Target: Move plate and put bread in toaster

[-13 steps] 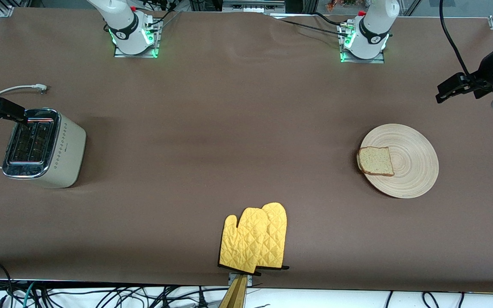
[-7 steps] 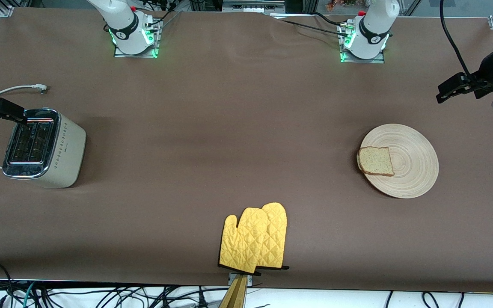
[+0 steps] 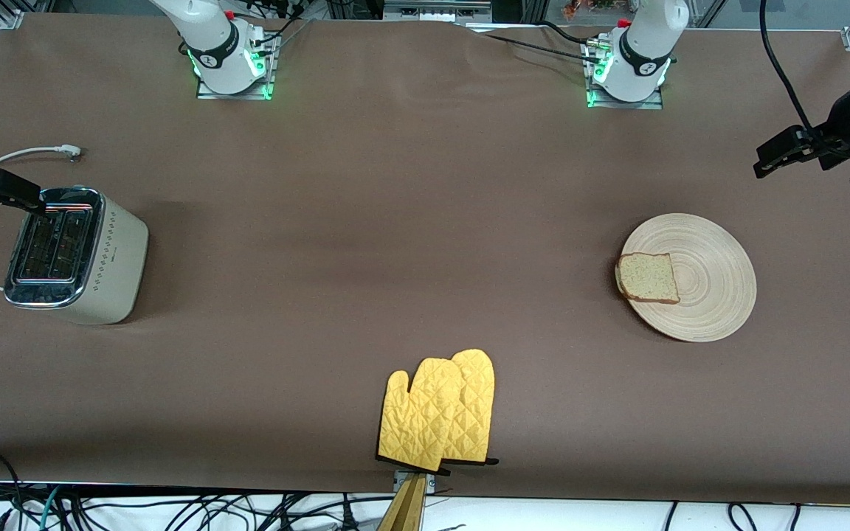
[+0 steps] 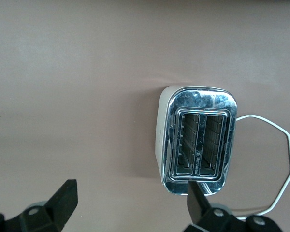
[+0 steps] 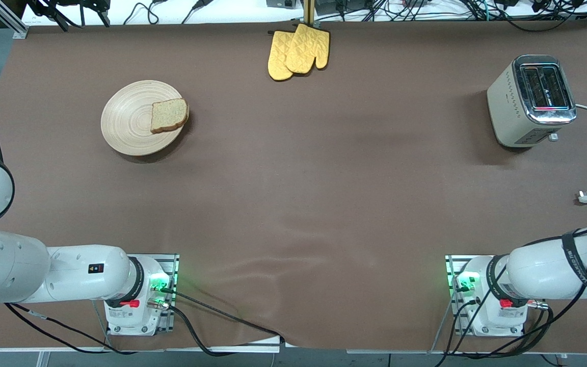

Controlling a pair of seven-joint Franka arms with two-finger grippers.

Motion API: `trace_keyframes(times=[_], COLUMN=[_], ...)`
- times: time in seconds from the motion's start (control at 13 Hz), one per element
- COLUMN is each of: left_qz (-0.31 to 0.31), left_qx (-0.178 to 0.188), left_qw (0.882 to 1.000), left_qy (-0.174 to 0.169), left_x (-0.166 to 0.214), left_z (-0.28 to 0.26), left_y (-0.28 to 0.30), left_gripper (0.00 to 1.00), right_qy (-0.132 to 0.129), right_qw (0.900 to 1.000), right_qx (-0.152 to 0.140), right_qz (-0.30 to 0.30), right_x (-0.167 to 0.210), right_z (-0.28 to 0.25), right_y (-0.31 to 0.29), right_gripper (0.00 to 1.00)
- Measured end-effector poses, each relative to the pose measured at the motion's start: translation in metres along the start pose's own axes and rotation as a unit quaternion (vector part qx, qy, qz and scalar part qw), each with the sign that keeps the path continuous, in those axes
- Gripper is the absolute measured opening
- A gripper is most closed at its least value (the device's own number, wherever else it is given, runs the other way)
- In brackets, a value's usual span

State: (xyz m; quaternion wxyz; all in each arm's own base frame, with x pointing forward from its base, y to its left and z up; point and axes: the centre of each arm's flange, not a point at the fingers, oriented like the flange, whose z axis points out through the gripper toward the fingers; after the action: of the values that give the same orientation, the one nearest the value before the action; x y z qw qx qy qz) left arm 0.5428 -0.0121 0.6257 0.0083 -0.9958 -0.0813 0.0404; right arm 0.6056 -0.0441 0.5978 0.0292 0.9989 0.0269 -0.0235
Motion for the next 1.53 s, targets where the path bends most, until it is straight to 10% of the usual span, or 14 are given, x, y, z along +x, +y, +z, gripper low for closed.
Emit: trace_keyframes(times=[0.61,1.07,1.53], left_qz=[-0.009,0.031,0.084], left_qx=[0.0,-0.01,-0.103], left_qw=[1.0,0.999,0.991], left_qy=[-0.006,-0.002,-0.016], left_x=[0.006,0.04,0.08], left_z=[0.006,0.069,0.201], left_y=[-0.012,-0.143,-0.25], left_gripper=[1.0,1.0,1.0], right_qy=[0.0,0.0,0.0], right_qw=[1.0,1.0,1.0], right_qx=[0.0,0.0,0.003], right_qz=[0.0,0.0,0.002], right_x=[0.0,0.0,0.0], right_z=[0.0,0.0,0.001], right_y=[0.0,0.0,0.002], right_gripper=[1.0,1.0,1.0])
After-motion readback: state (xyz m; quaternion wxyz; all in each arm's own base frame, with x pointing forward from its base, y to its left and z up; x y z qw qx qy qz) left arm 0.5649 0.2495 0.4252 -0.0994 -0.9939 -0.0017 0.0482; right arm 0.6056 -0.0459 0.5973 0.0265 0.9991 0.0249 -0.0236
